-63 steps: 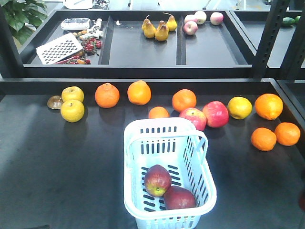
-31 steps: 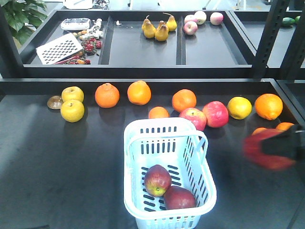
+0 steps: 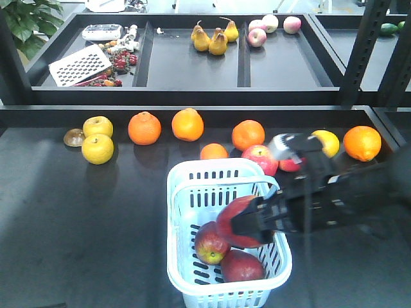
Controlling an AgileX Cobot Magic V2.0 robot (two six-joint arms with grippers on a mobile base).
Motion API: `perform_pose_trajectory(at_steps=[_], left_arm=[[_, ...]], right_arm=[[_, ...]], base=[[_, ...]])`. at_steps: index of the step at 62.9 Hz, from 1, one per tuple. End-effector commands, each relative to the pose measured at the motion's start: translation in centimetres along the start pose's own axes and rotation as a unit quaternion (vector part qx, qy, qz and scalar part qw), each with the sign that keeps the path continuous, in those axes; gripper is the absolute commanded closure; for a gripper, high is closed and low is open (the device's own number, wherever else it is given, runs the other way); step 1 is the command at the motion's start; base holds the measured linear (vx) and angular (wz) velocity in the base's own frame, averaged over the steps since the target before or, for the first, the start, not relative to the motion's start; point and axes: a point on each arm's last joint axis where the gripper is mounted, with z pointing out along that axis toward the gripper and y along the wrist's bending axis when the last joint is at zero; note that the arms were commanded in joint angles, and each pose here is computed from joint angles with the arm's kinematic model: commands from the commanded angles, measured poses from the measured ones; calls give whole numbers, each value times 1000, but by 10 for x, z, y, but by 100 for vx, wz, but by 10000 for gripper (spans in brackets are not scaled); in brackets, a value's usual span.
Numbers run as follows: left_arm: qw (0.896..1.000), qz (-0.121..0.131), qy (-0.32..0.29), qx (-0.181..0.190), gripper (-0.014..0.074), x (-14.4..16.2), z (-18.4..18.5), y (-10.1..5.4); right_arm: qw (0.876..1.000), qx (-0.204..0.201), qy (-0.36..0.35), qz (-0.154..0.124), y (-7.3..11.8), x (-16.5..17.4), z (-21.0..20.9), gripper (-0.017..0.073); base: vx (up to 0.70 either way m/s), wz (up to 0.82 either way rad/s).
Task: Pick three apples into basket with both arms
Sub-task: 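Place the third apple into the basket and open the right gripper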
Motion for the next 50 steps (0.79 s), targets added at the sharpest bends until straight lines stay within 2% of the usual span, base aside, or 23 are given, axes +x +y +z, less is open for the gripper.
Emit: perform_pose_trajectory(at_steps=[1,15,23,30,39,46,50], left_arm=[[1000,-11,-28,-6,600,-11,-2,0],[1000,-11,-28,-6,600,-11,-2,0],[1000,-11,-28,-6,600,-11,-2,0],[1000,-11,-28,-6,600,-11,-2,0],[999,-11,-29,-8,600,-12,-2,1],[999,-11,-31,-9,600,-12,-2,1],[999,-11,-32,-10,600,-12,-2,1]], right_arm=[[999,17,-44,7,-1,-15,3,379],[998,33,-49,14,-9,-17,13,-24],[998,35,-52,14,-9,-17,13,-139],[998,35,-52,14,-9,-17,13,-148],[998,30,-45,12,-8,-16,13,-105],[999,16,-30,8,-5,-13,10,0],[1000,6,-22,1,-1,-11,6,100]], base=[[0,0],[0,0],[0,0],[0,0],[0,0],[0,0],[0,0]])
